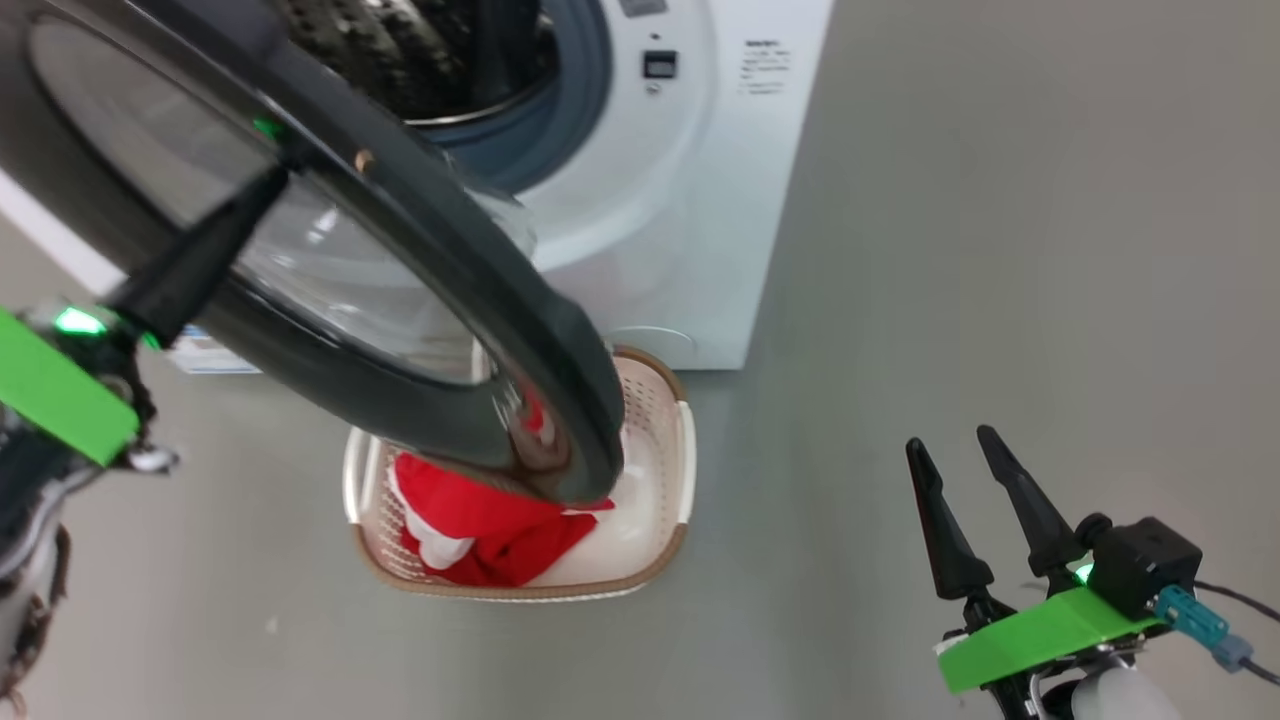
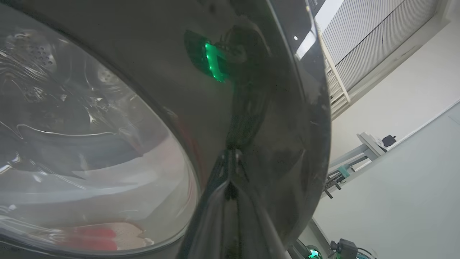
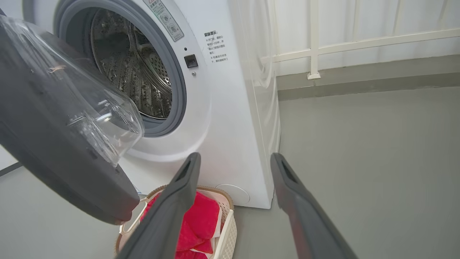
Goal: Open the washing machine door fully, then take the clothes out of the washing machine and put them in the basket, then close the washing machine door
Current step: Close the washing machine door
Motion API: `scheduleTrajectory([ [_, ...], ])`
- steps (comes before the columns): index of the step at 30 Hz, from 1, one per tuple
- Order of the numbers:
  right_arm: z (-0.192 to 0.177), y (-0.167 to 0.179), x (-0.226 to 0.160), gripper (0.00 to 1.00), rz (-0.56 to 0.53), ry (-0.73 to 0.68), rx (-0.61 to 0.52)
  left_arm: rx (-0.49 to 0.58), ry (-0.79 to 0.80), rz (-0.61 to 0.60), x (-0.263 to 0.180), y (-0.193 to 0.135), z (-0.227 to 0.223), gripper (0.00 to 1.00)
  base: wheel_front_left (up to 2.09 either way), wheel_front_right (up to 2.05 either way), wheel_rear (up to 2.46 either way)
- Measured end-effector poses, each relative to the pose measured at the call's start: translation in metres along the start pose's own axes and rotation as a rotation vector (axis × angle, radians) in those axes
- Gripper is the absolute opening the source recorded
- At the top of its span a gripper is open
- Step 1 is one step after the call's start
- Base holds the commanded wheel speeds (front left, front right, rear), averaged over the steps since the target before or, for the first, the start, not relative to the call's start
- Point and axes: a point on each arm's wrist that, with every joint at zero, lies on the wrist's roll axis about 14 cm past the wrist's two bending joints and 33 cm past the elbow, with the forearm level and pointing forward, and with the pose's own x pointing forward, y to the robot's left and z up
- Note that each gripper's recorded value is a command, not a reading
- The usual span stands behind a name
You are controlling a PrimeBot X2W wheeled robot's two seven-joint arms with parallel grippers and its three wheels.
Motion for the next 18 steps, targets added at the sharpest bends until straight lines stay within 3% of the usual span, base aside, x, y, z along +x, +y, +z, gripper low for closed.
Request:
scheduleTrajectory([
  [18, 0.015, -0.052, -0.004, 1.0, -0.155, -0.045, 0.022, 0.042, -0.046, 0.027, 0.096, 0.048, -0.008, 0.0, 0.0, 0.0, 0.0],
])
